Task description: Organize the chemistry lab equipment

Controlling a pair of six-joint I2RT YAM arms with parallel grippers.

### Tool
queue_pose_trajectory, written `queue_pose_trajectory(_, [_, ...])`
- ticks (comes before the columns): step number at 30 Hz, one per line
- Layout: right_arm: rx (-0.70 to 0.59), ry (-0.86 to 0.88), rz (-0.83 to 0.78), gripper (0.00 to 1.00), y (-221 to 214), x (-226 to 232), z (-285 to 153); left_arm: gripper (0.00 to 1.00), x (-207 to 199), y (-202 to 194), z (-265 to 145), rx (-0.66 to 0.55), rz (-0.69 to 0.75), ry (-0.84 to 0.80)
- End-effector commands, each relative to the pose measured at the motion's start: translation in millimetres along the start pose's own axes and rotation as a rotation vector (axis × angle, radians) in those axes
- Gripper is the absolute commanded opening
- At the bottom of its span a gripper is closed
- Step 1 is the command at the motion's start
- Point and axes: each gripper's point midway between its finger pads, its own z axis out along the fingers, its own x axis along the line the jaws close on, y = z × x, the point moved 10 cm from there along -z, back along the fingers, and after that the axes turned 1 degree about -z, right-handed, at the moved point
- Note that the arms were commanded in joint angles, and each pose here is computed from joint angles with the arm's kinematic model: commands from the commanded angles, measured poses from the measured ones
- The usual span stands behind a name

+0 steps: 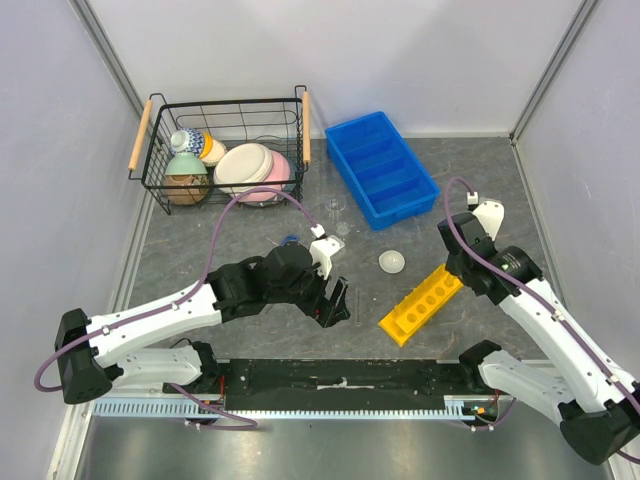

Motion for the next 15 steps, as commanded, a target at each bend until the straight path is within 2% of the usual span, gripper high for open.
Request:
queue_pose_trajectory(1, [-0.019, -0.017, 0.014, 0.10, 1.6, 1.9, 2.7, 0.91, -0.7, 6.1, -3.3, -0.047, 0.013, -0.007])
queue_pose_trajectory(8, [-0.009, -0.025, 0.006, 0.10, 1.1, 3.1, 5.1, 0.91, -1.1, 6.8, -3.8, -0.052, 0.015, -0.007])
queue_pose_trajectory(15, [-0.003, -0.023, -0.004, 0.33, 0.3, 4.2, 6.1, 0.91, -0.7, 6.4, -2.8, -0.050, 0.017, -0.004])
